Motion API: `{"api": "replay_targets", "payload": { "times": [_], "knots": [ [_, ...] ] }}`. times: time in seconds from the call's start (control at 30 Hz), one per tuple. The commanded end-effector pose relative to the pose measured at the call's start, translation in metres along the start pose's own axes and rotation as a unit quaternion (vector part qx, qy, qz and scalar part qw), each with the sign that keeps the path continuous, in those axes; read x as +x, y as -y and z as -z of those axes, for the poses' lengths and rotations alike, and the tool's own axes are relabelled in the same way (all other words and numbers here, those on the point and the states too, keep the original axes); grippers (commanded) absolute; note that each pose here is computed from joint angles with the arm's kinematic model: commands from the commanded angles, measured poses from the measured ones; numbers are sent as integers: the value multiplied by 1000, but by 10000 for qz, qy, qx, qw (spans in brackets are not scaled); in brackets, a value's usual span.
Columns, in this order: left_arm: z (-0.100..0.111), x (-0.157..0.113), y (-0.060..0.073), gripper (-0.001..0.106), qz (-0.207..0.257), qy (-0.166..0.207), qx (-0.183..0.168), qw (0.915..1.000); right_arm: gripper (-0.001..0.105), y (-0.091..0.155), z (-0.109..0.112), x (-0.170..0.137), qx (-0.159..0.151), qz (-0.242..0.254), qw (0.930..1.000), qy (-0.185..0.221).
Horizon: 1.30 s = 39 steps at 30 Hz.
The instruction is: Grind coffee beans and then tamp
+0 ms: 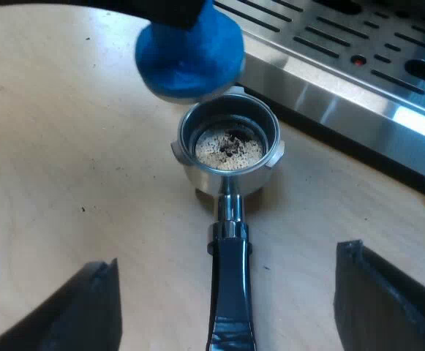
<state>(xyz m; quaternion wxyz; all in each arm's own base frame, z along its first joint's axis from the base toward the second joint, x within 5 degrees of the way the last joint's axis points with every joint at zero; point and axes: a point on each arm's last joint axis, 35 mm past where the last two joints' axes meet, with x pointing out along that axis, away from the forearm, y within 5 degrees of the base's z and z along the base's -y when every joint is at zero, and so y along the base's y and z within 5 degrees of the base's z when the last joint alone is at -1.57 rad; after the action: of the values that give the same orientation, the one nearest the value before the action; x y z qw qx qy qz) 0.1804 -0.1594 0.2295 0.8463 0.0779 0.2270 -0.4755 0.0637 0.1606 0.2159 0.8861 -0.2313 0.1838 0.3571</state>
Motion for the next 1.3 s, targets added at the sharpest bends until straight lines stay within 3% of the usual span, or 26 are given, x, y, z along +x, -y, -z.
{"api": "replay_targets", "payload": {
  "times": [0.03, 0.6, 1.3],
  "knots": [
    [-5, 3, 0, 24, 50, 150, 127, 9998, 63, 1, -1, -1, -29, 1, 10000, 49],
    [10, 27, -6, 24, 147, -133, 27, 9998, 63, 0, 6, 1, -60, 1, 10000, -5],
    [19, 37, -8, 24, 164, -330, -42, 9993, 63, 0, 5, 1, -30, 1, 10000, 47]
  ]
}}
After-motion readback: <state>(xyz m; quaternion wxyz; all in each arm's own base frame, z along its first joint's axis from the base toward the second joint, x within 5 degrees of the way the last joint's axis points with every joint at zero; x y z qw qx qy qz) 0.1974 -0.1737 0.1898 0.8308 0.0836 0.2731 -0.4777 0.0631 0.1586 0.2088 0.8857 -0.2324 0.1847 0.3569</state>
